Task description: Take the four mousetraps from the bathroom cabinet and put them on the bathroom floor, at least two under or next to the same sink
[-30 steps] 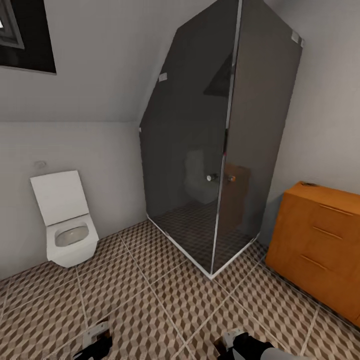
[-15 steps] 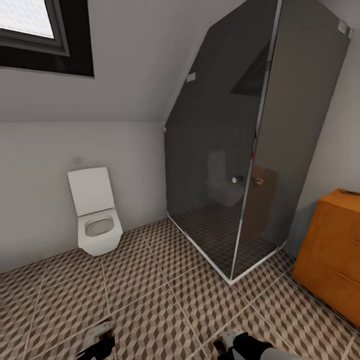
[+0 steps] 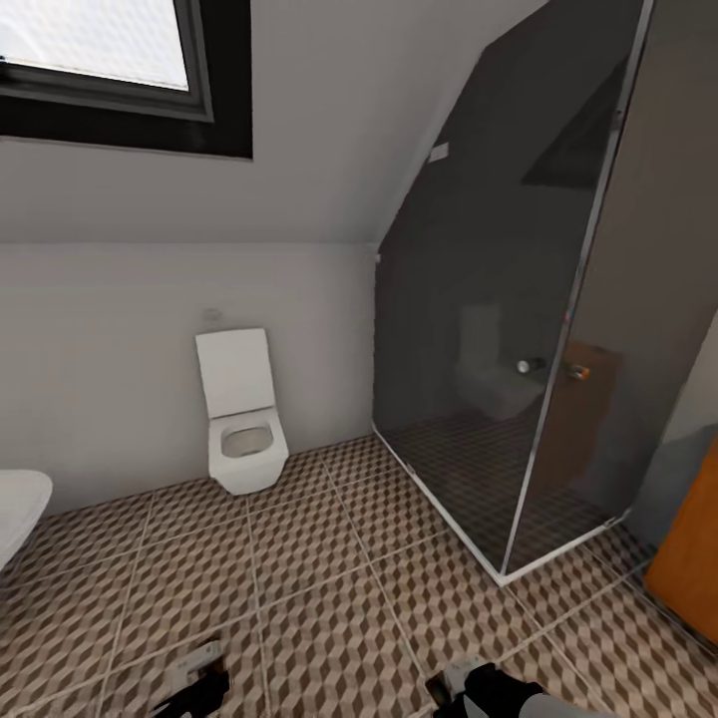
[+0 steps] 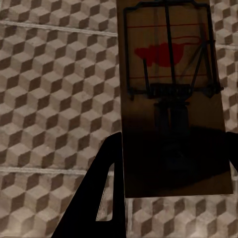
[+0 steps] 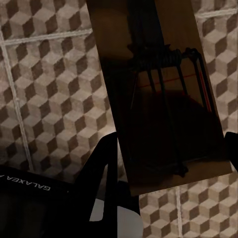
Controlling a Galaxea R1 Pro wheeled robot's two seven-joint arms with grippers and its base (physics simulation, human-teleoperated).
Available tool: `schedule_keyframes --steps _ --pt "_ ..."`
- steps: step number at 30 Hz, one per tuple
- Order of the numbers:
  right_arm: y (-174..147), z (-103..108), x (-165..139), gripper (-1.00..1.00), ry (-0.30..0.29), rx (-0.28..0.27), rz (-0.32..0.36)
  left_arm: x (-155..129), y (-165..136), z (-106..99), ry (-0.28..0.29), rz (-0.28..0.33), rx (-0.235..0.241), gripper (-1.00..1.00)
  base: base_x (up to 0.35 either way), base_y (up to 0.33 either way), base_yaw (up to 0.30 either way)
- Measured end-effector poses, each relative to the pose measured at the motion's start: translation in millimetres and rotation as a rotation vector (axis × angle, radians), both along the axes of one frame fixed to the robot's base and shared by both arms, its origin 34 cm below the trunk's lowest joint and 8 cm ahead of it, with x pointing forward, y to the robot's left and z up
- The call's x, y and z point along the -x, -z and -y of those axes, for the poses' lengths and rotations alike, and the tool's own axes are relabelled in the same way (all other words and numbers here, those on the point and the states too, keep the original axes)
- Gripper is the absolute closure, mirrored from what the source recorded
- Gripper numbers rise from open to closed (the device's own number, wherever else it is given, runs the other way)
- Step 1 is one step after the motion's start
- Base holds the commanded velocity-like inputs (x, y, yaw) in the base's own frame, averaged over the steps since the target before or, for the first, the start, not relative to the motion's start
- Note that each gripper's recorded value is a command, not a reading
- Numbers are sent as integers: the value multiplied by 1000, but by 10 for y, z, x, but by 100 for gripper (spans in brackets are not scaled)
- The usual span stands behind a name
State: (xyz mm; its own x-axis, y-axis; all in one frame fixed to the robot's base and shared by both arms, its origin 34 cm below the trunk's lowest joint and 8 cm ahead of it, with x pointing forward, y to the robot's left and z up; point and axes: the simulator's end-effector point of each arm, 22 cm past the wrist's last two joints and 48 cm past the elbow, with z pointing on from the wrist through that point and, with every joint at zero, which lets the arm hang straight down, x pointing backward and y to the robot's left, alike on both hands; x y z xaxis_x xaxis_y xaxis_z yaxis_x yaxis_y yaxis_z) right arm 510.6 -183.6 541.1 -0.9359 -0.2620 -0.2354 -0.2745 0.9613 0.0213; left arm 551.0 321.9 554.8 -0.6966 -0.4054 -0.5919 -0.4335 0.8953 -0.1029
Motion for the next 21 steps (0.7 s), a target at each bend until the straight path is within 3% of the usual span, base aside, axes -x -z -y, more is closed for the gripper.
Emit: schedule_keyframes --steps 9,15,21 --pt "32 22 52 100 2 12 -4 2 -1 -14 -2 0 -2 100 0 0 298" --pt "39 18 69 100 2 7 -9 1 -1 -14 -2 0 -2 100 0 0 93" --pt "40 18 74 100 3 3 -11 0 -2 -16 -2 0 -2 100 0 0 257"
